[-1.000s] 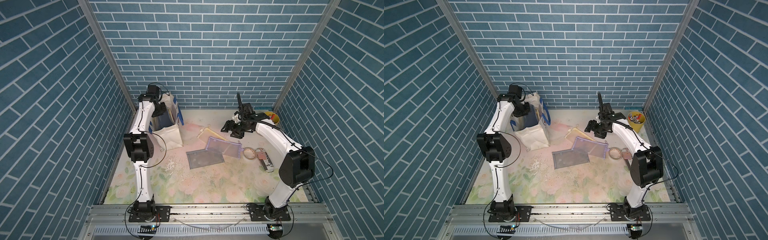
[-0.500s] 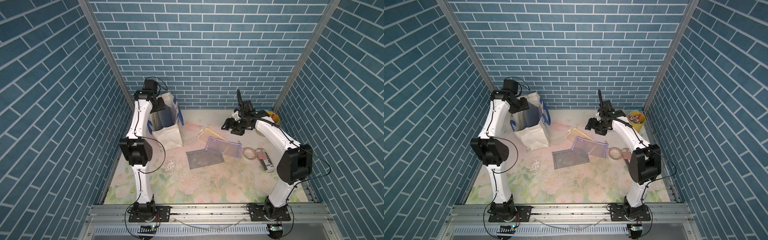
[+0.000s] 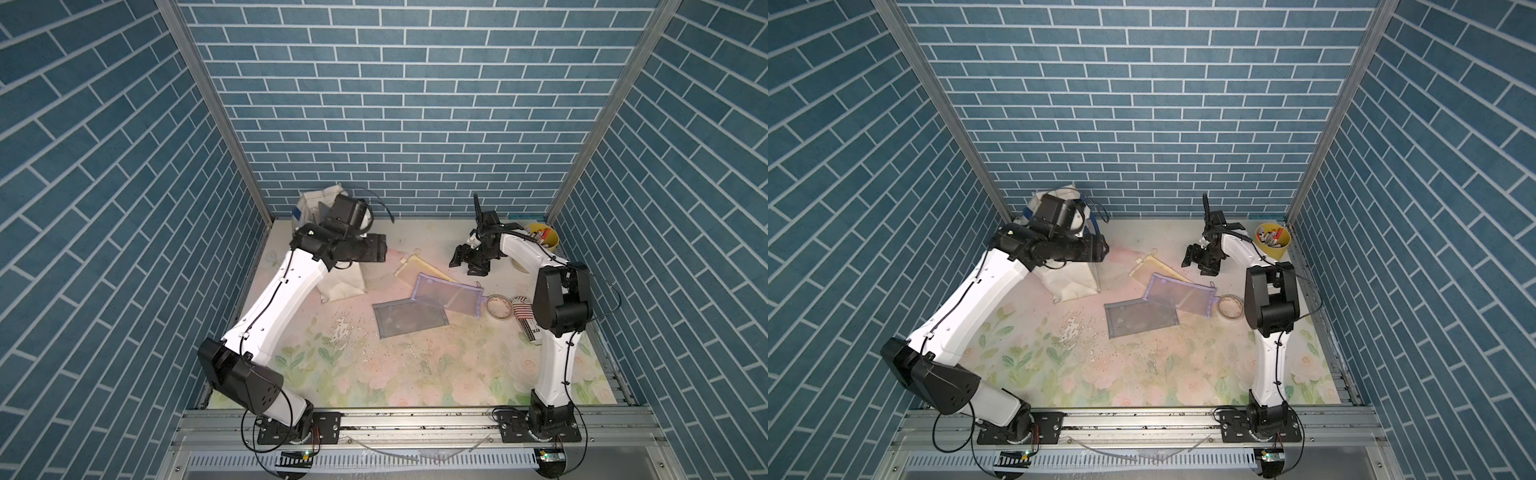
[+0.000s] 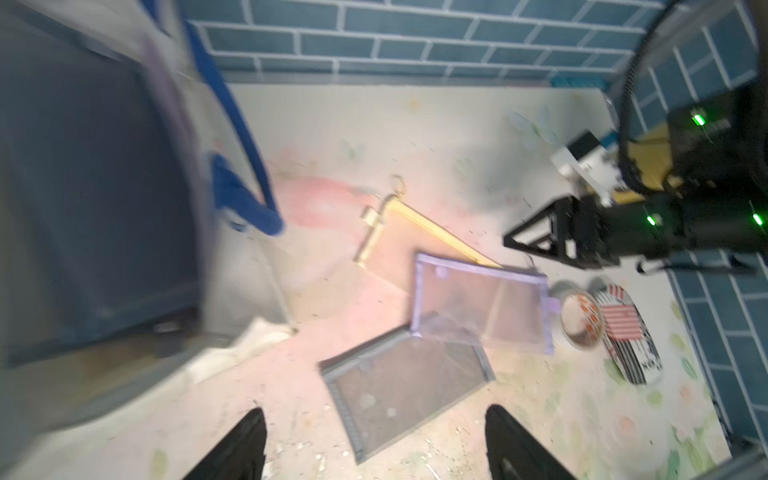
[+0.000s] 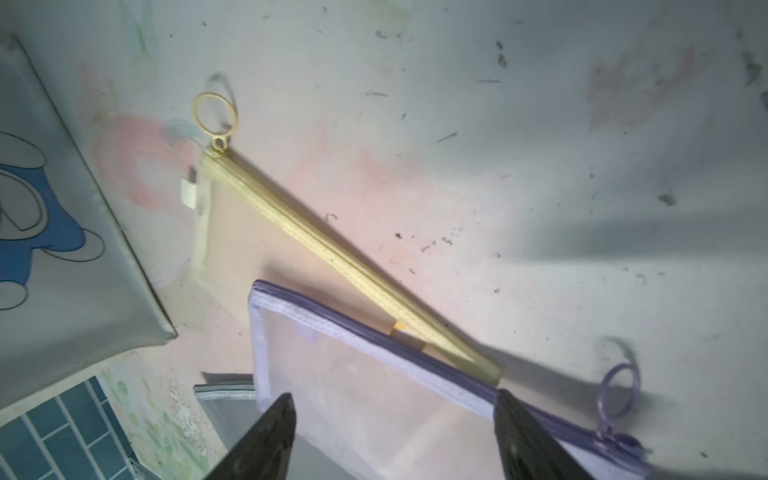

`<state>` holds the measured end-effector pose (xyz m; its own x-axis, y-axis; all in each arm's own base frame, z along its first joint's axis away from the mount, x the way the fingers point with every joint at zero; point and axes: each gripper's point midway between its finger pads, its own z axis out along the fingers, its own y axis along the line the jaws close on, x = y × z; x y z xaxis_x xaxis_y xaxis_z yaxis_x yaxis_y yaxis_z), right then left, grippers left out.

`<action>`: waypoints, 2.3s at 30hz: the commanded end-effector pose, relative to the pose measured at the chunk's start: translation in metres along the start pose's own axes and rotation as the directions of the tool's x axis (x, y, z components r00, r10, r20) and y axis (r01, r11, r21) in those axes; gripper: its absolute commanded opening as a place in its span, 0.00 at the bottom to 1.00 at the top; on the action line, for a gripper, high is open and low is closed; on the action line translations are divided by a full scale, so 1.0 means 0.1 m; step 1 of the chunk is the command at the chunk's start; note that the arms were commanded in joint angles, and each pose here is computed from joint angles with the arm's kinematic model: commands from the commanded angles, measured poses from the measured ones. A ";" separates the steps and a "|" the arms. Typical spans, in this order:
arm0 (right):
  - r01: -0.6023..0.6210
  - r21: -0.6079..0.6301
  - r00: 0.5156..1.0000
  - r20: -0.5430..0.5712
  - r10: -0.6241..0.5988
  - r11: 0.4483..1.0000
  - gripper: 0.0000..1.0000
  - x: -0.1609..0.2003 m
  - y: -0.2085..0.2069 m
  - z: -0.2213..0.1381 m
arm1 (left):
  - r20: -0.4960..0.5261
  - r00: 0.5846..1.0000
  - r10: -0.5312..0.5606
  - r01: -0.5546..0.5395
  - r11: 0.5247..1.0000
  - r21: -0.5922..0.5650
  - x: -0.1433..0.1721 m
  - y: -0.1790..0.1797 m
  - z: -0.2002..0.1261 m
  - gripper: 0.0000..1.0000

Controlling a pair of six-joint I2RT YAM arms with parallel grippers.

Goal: Put the pencil pouch into the canvas bag
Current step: Pick up the pencil pouch.

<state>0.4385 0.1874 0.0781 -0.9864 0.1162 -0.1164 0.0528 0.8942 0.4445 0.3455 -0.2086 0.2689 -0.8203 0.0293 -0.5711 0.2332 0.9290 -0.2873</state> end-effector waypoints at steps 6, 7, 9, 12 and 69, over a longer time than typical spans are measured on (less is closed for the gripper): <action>0.034 0.014 0.998 -0.047 -0.034 0.999 0.76 0.10 -0.20 0.21 | -0.198 0.979 -0.045 0.096 0.963 0.253 0.77 -0.69 0.76 0.87; 0.027 0.011 0.998 -0.054 -0.026 1.000 0.76 0.14 -0.21 0.23 | -0.218 0.974 -0.060 0.117 0.959 0.258 0.83 -0.70 0.84 0.87; 0.010 -0.001 0.998 -0.060 -0.010 1.000 0.76 0.21 -0.22 0.24 | -0.258 0.963 -0.076 0.146 0.953 0.265 0.94 -0.71 0.98 0.87; -0.015 -0.011 0.998 -0.064 0.015 1.000 0.76 0.35 -0.24 0.24 | -0.306 0.946 -0.102 0.188 0.946 0.265 1.10 -0.69 1.21 0.87; 0.082 -0.143 0.991 -0.088 -0.096 0.986 0.62 1.19 0.71 -0.05 | -0.145 0.968 -0.205 0.240 0.928 0.286 0.61 -0.45 1.18 0.00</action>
<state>0.3141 0.2642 0.0631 -1.0000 -0.0013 0.0019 -0.0001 0.8326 0.5539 0.3403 -0.3089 0.1218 -0.9420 -0.1362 -0.3068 0.1134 0.7311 -0.6728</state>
